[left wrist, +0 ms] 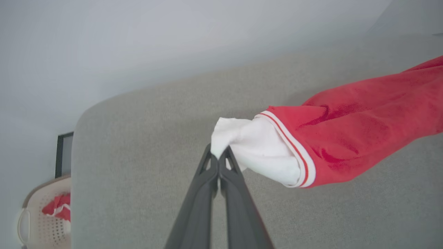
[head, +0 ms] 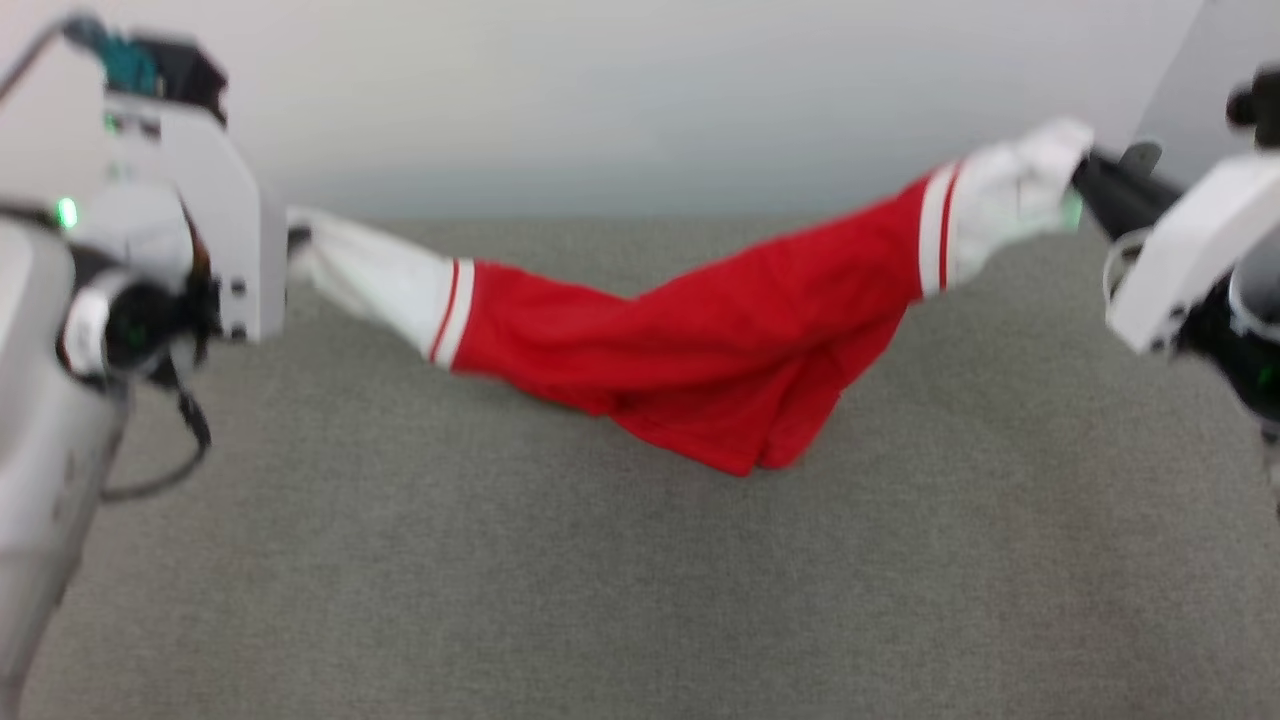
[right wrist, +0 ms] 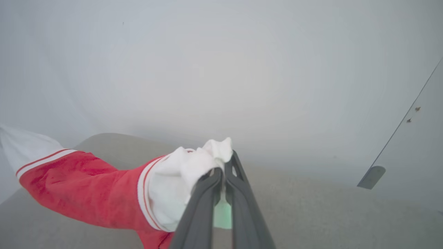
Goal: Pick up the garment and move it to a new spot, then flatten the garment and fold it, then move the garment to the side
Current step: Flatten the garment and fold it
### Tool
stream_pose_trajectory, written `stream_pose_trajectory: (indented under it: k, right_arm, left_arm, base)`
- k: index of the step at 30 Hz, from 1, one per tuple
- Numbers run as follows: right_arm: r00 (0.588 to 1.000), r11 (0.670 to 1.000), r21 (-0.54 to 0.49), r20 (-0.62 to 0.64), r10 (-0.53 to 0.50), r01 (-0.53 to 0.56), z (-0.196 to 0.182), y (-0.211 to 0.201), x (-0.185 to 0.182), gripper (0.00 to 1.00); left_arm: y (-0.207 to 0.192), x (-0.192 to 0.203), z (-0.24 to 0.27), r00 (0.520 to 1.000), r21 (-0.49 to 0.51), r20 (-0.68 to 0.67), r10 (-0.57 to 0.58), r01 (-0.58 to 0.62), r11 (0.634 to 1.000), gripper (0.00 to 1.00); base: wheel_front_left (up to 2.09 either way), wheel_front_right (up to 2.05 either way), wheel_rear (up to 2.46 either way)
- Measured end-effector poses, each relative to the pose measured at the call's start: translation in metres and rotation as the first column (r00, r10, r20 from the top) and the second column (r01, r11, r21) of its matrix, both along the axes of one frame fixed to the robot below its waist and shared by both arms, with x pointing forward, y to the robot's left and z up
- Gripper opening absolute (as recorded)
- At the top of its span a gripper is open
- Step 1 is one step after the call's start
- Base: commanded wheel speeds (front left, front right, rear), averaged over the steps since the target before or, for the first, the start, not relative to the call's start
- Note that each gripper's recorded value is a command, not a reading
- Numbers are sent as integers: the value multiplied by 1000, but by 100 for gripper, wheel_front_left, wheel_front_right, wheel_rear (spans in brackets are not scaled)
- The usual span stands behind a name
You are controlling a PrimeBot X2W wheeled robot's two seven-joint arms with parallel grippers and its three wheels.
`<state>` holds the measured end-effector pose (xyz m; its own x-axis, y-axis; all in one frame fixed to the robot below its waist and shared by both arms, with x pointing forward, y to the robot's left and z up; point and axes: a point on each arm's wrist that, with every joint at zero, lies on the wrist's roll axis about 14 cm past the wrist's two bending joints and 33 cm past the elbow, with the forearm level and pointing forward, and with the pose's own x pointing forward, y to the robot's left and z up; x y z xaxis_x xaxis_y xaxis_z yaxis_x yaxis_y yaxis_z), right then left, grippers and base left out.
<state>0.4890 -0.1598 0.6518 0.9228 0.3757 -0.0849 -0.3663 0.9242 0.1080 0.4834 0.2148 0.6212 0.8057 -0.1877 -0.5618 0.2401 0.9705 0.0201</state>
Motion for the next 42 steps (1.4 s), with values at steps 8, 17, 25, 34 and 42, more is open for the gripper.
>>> stream_pose_trajectory:
  k: [8,17,25,34,42]
  right_arm:
    - [947,999,18,320,35,-43,118,24,-3,0]
    - [895,997,55,445,16,-45,181,30,0,0]
    - [919,997,72,394,-13,-16,172,20,29,0]
    - [896,989,98,420,-146,115,153,-14,101,0]
    - [808,974,116,543,-227,195,128,-26,169,0]
  left_arm:
    - [-4,11,112,951,26,309,-9,2,1000,0]
    - [-4,12,178,885,31,466,0,-17,999,0]
    - [-10,30,193,863,22,506,3,-16,1000,0]
    - [-16,92,190,801,38,599,11,-43,998,0]
    - [-34,158,191,642,-26,766,40,-33,999,0]
  base:
    - [0,0,0]
    - [0,0,0]
    - [0,0,0]
    - [0,0,0]
    - [0,0,0]
